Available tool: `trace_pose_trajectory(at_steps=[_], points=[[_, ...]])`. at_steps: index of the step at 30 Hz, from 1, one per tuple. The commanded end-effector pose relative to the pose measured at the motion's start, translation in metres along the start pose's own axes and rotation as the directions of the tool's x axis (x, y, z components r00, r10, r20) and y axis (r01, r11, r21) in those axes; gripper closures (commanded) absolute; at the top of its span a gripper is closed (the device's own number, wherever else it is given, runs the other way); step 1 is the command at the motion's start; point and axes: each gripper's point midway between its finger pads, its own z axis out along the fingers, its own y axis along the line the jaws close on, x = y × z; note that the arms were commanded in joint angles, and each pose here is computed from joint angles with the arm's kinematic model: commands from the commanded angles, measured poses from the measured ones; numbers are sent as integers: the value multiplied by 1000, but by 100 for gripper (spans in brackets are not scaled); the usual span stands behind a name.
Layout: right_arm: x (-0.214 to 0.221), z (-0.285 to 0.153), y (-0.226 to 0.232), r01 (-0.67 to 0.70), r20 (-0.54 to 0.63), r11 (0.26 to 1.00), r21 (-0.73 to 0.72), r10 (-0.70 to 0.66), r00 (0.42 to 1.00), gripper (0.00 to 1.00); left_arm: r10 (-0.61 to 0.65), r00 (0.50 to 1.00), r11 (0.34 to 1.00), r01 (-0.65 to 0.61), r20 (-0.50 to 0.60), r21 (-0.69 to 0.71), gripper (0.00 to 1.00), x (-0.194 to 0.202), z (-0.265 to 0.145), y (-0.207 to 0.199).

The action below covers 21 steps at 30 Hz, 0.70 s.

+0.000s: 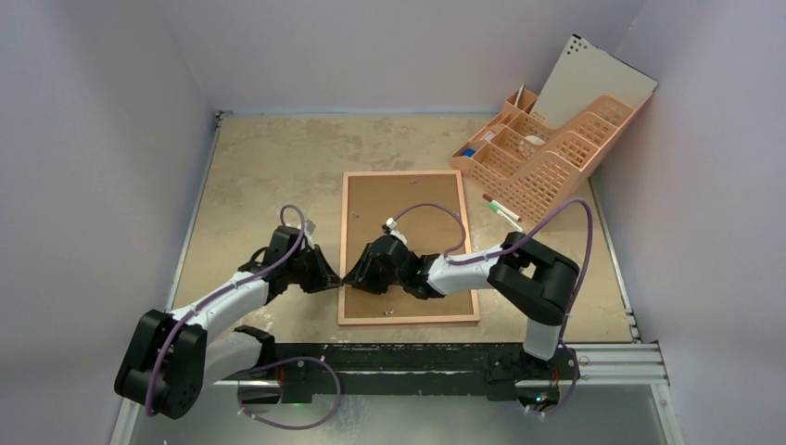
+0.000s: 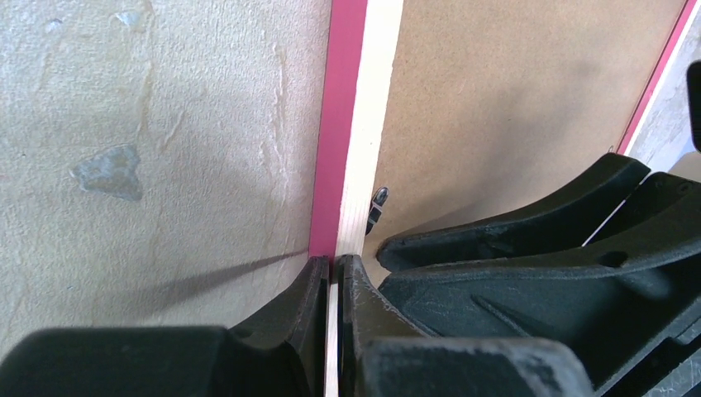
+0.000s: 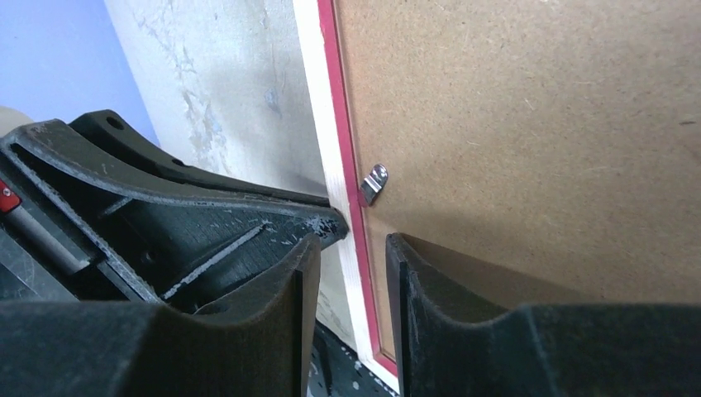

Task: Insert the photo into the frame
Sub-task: Install the photo frame at the center of the board.

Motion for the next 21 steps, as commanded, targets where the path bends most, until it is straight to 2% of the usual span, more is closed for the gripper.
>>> trace_pose_trajectory(at_steps=[1, 11, 21], points=[[-1, 12, -9, -34, 8, 998, 47, 33, 999, 62, -14, 999, 998, 11, -45, -60, 99, 13, 4, 14], [-10, 24, -1, -36, 50, 999, 30, 34, 998, 63, -19, 999, 998, 16, -51, -67, 100, 14, 4, 16], [-27, 23, 18, -36, 99, 995, -94, 46, 994, 61, -23, 999, 998, 20, -45, -61, 100, 14, 2, 14]])
